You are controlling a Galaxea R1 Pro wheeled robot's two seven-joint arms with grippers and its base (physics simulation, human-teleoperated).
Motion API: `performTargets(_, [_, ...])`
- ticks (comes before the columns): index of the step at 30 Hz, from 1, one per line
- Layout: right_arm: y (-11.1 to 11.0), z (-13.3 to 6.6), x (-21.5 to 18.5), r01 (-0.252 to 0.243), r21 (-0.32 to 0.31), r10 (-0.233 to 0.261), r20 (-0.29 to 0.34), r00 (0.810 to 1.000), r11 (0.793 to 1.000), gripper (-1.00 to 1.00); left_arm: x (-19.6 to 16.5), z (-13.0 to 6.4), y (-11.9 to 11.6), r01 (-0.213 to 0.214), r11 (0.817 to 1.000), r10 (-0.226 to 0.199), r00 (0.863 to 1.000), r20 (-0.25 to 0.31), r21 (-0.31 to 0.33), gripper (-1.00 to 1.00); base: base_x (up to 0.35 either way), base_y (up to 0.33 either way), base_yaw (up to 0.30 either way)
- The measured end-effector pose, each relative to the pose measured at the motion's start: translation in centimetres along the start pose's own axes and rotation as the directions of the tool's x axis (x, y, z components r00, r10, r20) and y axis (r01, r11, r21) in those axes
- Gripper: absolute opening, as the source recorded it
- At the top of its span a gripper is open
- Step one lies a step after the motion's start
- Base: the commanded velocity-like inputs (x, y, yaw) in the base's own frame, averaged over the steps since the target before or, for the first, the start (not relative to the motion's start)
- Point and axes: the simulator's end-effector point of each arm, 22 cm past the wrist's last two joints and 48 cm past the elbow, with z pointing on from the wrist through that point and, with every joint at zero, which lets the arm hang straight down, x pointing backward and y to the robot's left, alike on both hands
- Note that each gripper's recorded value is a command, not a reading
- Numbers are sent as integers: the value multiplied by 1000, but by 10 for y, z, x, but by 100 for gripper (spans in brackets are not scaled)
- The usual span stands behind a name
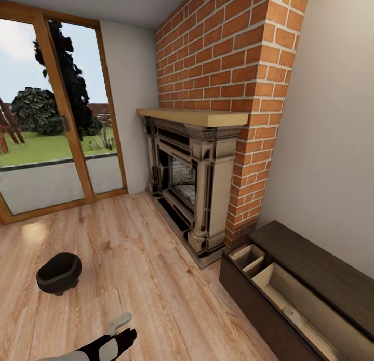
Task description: Place each of the two pumpkins and all three candles from the living room inside a cabinet in the living room (use any cabinet), then make sure every cabinet is closed, and position the cauldron so it is next to a table in the living room.
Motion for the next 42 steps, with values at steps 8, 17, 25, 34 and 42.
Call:
performTargets(8, [1, 1, 4, -1, -1, 1, -1, 1000, 1000, 100, 0, 0, 2, 0, 1000, 0, 1000, 1, -6, 100, 129, -22, 39])
performTargets(17, [1, 1, 3, -2, -2, 2, 1, 1000, 1000, 100, -1, 0, 2, -1, 1000, 1, 1000, 3, -6, 100, 314, -84, 2])
performTargets(25, [0, 1, 1, 23, 5, -23, 10, 1000, 1000, 100, 0, 0, 0, 0, 1000, 0, 1000, 1, -4, 100, 309, -74, 0])
performTargets(34, [-1, 0, -10, 28, 8, -29, 62, 998, 1000, 100, 1, 0, 0, 3, 1000, -3, 1000, 0, -5, 100, 165, -7, 26])
performTargets(42, [-2, -1, -13, 32, 11, -33, 72, 997, 999, 100, -2, -2, -2, 3, 1000, -3, 1000, 6, -2, 100, 64, 0, 205])
